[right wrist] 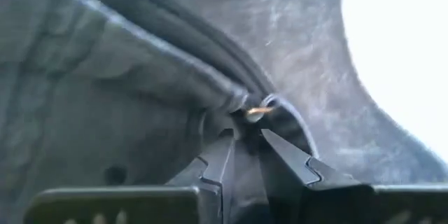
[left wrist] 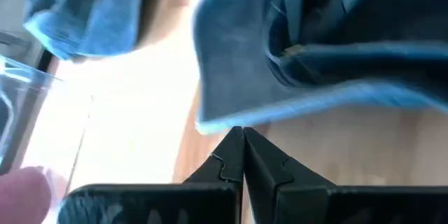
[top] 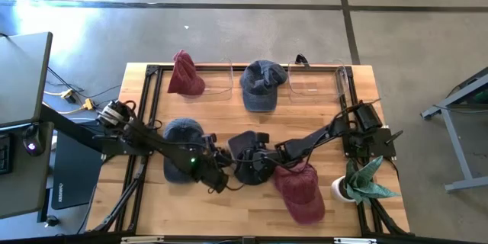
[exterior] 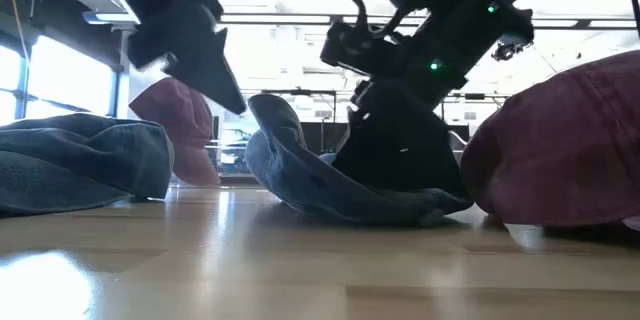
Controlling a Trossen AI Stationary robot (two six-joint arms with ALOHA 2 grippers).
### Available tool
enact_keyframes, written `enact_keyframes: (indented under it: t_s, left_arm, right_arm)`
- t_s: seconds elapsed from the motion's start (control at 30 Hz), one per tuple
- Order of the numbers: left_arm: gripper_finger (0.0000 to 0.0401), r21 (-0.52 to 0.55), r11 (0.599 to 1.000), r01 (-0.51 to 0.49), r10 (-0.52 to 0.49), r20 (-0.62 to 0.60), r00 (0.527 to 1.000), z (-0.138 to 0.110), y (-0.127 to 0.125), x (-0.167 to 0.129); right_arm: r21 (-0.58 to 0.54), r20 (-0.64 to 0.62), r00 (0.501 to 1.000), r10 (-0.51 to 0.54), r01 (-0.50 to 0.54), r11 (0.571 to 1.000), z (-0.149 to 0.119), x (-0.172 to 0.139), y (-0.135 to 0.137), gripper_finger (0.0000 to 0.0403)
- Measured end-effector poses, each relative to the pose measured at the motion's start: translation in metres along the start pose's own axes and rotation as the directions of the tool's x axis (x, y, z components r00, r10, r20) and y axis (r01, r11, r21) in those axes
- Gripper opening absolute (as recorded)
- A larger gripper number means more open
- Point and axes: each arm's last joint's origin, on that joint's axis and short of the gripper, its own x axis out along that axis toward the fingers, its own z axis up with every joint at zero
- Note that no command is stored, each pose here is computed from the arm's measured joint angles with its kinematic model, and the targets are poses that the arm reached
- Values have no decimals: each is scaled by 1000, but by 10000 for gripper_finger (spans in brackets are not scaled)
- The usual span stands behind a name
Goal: Pick & Place hat
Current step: Put the bottom right blue cap into the right transparent bin
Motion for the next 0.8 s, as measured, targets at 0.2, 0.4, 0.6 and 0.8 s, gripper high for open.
enact_keyframes:
  t_s: [0.2, 0.4, 0.6, 0.8]
  left_arm:
    - [1, -16, 996, 85, -84, 21, 996, -9, 0, 31]
    - [0, 45, 981, 186, -189, 58, 980, -7, -8, 33]
    - [0, 76, 975, 208, -213, 73, 974, -8, -13, 29]
    - [0, 66, 976, 209, -215, 86, 973, -6, -13, 29]
  right_arm:
    - [36, 57, 998, -19, 17, 999, 6, 4, -6, 46]
    - [75, 56, 996, -72, 68, 995, 7, 6, -14, 31]
    - [74, 82, 988, -133, 127, 989, 16, -13, -15, 17]
    - [59, 48, 985, 167, -169, 984, 17, -17, -10, 12]
